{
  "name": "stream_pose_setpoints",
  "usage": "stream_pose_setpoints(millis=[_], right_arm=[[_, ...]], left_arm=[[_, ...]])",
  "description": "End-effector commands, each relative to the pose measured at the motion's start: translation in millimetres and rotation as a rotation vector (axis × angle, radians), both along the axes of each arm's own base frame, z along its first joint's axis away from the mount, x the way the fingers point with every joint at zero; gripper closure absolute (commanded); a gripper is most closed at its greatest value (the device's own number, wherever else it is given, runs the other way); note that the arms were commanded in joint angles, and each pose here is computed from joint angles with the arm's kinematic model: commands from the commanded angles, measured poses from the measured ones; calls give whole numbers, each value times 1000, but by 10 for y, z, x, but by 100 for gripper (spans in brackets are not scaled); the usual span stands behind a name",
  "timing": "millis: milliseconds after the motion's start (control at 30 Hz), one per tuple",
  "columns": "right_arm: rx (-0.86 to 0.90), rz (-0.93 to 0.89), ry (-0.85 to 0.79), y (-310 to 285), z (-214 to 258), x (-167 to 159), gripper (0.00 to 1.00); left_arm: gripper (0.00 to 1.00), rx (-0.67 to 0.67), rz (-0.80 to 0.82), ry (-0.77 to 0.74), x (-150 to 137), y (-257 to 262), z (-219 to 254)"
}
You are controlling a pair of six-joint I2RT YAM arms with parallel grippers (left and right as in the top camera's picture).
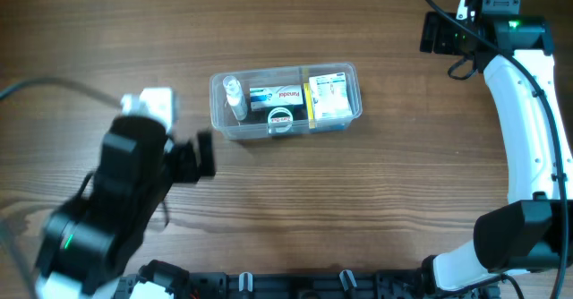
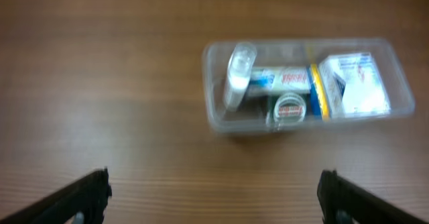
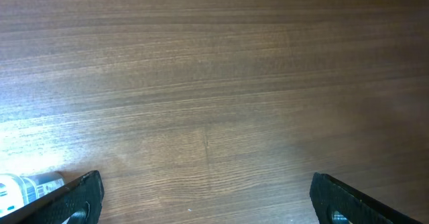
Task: Pack container
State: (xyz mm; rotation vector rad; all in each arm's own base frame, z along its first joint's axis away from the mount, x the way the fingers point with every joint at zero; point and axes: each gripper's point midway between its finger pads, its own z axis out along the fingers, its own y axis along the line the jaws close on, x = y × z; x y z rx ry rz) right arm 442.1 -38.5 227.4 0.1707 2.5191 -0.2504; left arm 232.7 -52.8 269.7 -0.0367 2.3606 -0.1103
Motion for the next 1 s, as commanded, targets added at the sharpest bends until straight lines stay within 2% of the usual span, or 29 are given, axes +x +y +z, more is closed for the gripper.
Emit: stream_pose_setpoints(millis=[0,167,400,667,967], right_arm=[[20,-4,8,32,-57,11,0],[20,-4,8,32,-57,11,0],[20,-4,8,32,-57,11,0],[20,-4,8,32,-57,11,0],[20,-4,8,32,-57,11,0]], left_arm=[[0,19,11,17,-396,175,5],[0,30,11,48,-750,304,-55],[0,45,10,87,-881,352,-124],[0,18,32,70,-846,337,-95],[0,-45,90,-113,-479,325,47]])
